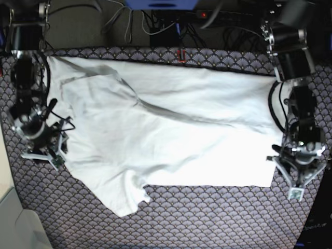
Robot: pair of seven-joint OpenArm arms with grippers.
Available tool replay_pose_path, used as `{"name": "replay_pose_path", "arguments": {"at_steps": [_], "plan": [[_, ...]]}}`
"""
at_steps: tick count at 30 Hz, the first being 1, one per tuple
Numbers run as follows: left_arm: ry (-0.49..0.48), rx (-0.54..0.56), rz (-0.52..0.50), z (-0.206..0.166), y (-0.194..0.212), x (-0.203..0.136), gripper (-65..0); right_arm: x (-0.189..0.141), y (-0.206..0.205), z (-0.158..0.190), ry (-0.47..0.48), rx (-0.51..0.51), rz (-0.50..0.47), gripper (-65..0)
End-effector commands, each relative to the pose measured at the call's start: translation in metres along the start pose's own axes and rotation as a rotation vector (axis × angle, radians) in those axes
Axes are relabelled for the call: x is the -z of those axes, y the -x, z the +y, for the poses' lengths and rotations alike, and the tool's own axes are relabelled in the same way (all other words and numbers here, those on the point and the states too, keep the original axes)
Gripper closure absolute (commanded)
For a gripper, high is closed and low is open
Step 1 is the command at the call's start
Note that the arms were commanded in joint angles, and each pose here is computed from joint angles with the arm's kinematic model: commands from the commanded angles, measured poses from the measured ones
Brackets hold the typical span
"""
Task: Fold the T-shirt properly
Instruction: 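Release the shirt and move both grippers toward the hem corners, then lower both grippers onto the hem corners of the white T-shirt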
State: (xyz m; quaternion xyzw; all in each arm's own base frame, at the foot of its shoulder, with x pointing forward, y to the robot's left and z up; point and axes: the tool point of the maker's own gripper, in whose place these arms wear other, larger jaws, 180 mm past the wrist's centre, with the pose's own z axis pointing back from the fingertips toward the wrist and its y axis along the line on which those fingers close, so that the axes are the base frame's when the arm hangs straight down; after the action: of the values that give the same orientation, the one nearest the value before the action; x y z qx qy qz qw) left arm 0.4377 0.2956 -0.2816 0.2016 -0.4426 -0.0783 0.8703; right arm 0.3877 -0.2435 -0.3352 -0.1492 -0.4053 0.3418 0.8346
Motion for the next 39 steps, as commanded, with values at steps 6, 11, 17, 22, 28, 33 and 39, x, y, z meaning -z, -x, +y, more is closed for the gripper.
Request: {"name": "replay_pose_path", "arguments": {"at_steps": [6,11,17,22,28,33,39], "plan": [[0.090,0.023,-0.155,-0.033,-0.059,0.035,-23.0,0.051,-0.021,-0.032,-0.025,0.064,0.010,-29.2],[0.055,-0.096,-0.169,-0.029,-0.062,0.071,-23.0,0.079,-0.019,-0.053,-0.059,0.181,0.021,-29.2],[0.066,-0.140,-0.140,-0.034,-0.053,0.092,-23.0,0.091,-0.011,-0.049,-0.091,0.248,0.006,-29.2],[0.086,-0.155,-0.112,-0.042,-0.051,0.097,-23.0,0.097,-0.003,-0.038,-0.114,0.284,-0.009,-29.2],[0.094,-0.153,-0.095,-0.047,-0.044,0.098,-23.0,0.099,-0.006,-0.031,-0.126,0.294,-0.022,-29.2],[0.102,-0.145,-0.066,-0.054,-0.026,0.098,-23.0,0.104,-0.010,-0.015,-0.156,0.300,-0.023,-28.9],[0.114,-0.138,-0.027,-0.062,-0.002,0.099,-23.0,0.109,0.007,0.007,-0.203,0.336,0.027,-24.0]]}}
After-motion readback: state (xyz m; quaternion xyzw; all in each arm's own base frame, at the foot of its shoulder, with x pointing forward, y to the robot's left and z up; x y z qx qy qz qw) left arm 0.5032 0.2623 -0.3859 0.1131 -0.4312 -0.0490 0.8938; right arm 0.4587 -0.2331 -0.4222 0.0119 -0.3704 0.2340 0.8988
